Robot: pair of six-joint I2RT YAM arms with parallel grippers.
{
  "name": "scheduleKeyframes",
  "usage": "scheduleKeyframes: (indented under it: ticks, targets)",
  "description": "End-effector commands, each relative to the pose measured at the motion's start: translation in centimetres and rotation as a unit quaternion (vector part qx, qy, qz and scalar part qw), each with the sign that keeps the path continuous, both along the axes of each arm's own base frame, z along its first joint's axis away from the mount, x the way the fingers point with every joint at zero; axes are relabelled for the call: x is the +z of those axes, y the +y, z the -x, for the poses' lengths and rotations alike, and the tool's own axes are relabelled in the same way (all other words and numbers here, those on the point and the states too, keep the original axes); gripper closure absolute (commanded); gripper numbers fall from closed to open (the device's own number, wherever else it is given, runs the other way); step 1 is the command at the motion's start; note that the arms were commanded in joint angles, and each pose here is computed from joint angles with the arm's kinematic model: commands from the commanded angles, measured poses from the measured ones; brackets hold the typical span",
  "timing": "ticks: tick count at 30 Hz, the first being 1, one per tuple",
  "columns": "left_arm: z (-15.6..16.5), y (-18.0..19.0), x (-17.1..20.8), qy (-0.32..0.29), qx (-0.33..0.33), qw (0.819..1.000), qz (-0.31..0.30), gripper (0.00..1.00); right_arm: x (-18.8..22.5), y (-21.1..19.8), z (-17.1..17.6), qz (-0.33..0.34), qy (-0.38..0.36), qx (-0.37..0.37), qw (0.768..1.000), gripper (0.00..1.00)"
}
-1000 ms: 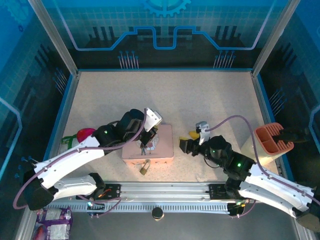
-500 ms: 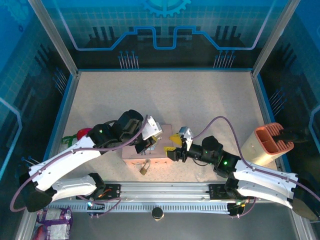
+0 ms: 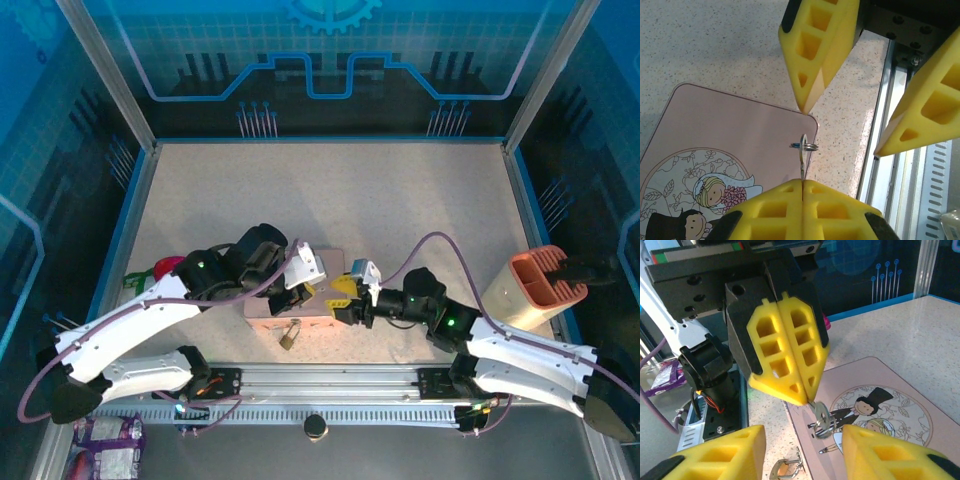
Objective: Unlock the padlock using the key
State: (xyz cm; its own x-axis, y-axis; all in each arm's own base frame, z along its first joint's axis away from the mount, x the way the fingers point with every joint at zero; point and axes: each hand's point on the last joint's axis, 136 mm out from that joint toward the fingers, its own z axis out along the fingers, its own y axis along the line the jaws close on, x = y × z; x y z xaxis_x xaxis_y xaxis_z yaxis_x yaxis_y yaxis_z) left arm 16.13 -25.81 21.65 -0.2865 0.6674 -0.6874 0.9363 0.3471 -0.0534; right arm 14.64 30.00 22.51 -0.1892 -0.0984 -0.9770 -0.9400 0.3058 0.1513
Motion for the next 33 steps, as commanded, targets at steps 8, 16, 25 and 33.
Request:
scheduleKeyframes:
  ticks: [8, 16, 25, 33]
  targets:
    - [1.3, -0.4, 0.9, -0.003, -0.035, 0.999, 0.005, 1.0, 1.2, 1.1, -0.3, -0.007, 0.004, 0.016, 1.0, 0.66]
    - [1.5, -0.5, 0.8, -0.004, -0.04, 0.999, 0.002, 1.0, 0.6, 1.0, -0.6, 0.005, 0.008, 0.009, 1.0, 0.77]
    - [1.6, -0.6, 0.8, -0.004, -0.044, 0.999, 0.004, 1.0, 0.4, 1.2, -0.7, 0.013, 0.012, 0.011, 1.0, 0.8]
    - [1.9, -0.6, 0.6, -0.003, -0.051, 0.999, -0.001, 1.0, 0.1, 1.3, -0.4, 0.017, 0.016, 0.019, 1.0, 0.91]
